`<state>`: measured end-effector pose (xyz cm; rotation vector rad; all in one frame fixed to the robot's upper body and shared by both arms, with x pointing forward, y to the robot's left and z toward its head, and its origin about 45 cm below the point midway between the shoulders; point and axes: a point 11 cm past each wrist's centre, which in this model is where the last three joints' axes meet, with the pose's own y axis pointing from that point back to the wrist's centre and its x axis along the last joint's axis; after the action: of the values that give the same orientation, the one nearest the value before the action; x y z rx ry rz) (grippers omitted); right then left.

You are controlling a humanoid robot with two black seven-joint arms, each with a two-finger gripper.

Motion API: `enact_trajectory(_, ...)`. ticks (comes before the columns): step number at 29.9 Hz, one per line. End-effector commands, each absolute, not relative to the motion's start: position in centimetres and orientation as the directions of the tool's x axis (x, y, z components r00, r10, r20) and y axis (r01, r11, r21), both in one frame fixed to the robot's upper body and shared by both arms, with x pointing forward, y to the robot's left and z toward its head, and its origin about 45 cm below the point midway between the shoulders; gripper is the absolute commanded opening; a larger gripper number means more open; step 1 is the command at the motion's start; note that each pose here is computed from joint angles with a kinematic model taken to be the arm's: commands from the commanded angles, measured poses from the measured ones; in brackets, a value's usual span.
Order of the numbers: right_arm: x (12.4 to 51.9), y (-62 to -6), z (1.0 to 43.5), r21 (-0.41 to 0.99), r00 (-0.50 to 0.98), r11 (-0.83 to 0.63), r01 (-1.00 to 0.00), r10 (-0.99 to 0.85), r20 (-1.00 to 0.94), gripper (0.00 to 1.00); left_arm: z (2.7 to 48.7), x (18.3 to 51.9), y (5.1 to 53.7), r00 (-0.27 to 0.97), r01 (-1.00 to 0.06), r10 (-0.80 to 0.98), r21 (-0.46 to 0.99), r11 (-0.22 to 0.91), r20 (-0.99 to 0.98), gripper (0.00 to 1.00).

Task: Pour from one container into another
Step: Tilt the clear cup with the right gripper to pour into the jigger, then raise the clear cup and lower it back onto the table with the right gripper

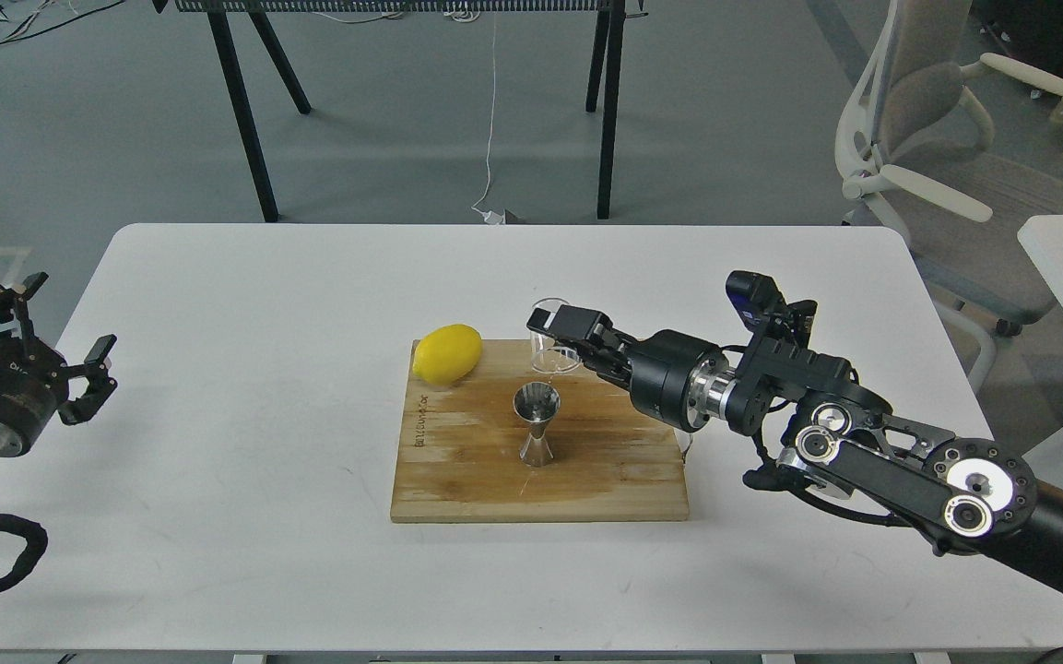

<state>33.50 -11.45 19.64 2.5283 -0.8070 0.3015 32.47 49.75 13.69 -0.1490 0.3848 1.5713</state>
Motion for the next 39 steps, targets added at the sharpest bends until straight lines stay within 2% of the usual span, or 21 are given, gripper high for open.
enact_trajectory(1,33.3,-11.1,19.5,0.376,0.814,-0.726,-0.576,-0.466,0.347,0.36,13.7,32.5,49.8,-0.045,-0.989,0.943,0.15,0.006,-0.329,1.0)
enact_trajectory(6,33.2,-11.1,19.3,0.384,0.818,-0.726,-0.57,-0.462,0.342,0.36,13.7,32.5,49.8,-0.045,-0.989,0.943,0.15,0.006,-0.329,1.0)
enact_trajectory(10,34.5,-11.5,20.8,0.337,0.794,-0.719,-0.608,-0.548,0.264,0.36,13.6,32.4,49.9,-0.051,-0.988,0.943,0.152,-0.001,-0.328,1.0)
enact_trajectory(12,35.6,-12.2,22.6,0.278,0.764,-0.715,-0.642,-0.629,0.144,0.36,13.6,32.3,50.1,-0.055,-0.988,0.944,0.154,-0.005,-0.325,1.0)
enact_trajectory(16,37.6,-15.0,25.5,0.157,0.629,-0.663,-0.732,-0.746,-0.217,0.36,13.6,32.3,50.1,-0.055,-0.988,0.944,0.154,-0.005,-0.325,1.0)
enact_trajectory(21,38.8,-21.9,26.3,0.056,0.348,-0.502,-0.863,-0.671,-0.654,0.36,13.6,32.3,50.1,-0.058,-0.988,0.944,0.153,-0.007,-0.326,1.0)
enact_trajectory(25,37.5,-29.6,23.1,0.07,0.057,-0.316,-0.946,-0.378,-0.924,0.36,13.1,31.8,50.3,-0.076,-0.987,0.936,0.159,-0.022,-0.343,1.0)
enact_trajectory(29,33.9,-36.9,17.7,0.168,-0.148,-0.12,-0.978,-0.161,-0.976,0.36,12.3,30.8,50.7,-0.105,-0.983,0.929,0.178,-0.043,-0.356,1.0)
enact_trajectory(33,30.3,-40.3,13.2,0.26,-0.259,-0.021,-0.965,-0.016,-0.966,0.36,12.3,30.6,50.9,-0.11,-0.983,0.929,0.18,-0.047,-0.354,1.0)
enact_trajectory(39,25.9,-40.7,10.1,0.316,-0.317,-0.035,-0.948,0.007,-0.949,0.37,12.3,30.5,50.8,-0.109,-0.982,0.929,0.182,-0.046,-0.353,1.0)
